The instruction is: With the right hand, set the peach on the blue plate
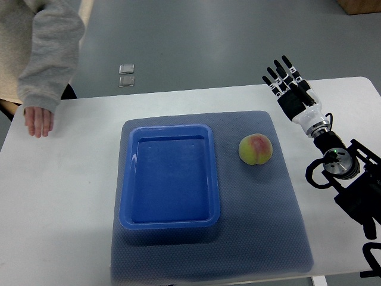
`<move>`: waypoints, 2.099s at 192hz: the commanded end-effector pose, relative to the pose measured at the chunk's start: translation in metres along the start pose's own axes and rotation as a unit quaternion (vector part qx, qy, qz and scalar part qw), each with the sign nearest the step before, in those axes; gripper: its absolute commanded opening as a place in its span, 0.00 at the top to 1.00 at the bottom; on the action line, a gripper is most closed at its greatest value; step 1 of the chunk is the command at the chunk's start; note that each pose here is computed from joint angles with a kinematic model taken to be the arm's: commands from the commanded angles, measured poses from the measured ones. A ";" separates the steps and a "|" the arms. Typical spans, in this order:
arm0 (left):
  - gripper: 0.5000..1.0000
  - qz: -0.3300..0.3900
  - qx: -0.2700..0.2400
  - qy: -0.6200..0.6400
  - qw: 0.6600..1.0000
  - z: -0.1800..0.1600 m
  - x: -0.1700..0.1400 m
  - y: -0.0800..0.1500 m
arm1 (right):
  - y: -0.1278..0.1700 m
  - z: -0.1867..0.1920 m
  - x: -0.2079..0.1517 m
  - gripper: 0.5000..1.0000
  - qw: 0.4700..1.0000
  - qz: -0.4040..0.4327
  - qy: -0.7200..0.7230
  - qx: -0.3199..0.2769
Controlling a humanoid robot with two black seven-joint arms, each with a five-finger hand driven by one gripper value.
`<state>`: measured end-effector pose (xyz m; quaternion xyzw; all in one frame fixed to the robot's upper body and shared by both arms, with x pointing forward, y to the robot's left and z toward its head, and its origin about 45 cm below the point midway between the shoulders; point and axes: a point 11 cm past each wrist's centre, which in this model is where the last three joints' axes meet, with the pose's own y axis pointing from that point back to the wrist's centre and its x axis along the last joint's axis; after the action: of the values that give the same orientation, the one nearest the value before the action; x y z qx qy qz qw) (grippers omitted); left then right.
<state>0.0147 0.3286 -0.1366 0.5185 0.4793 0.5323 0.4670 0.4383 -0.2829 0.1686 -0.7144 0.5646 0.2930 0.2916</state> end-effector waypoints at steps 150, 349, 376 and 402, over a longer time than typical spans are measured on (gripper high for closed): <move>0.00 -0.008 -0.005 -0.002 1.000 0.006 -0.004 0.001 | 0.011 -0.012 -0.042 0.14 0.592 -0.281 0.689 -0.309; 0.00 -0.007 -0.005 -0.002 1.000 0.006 -0.002 0.000 | -0.008 0.036 -0.158 1.00 0.562 -0.395 0.696 -0.208; 0.00 -0.007 -0.005 -0.001 1.000 0.006 -0.002 0.000 | -0.010 0.103 -0.159 1.00 0.532 -0.414 0.702 -0.230; 0.00 -0.006 -0.005 -0.001 1.000 0.006 -0.002 0.000 | -0.009 0.146 -0.166 1.00 0.524 -0.429 0.696 -0.240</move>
<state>0.0211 0.3263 -0.1363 0.5134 0.4794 0.5311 0.4739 0.4072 -0.0925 0.2165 -0.8897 0.1368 -0.3331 -0.2807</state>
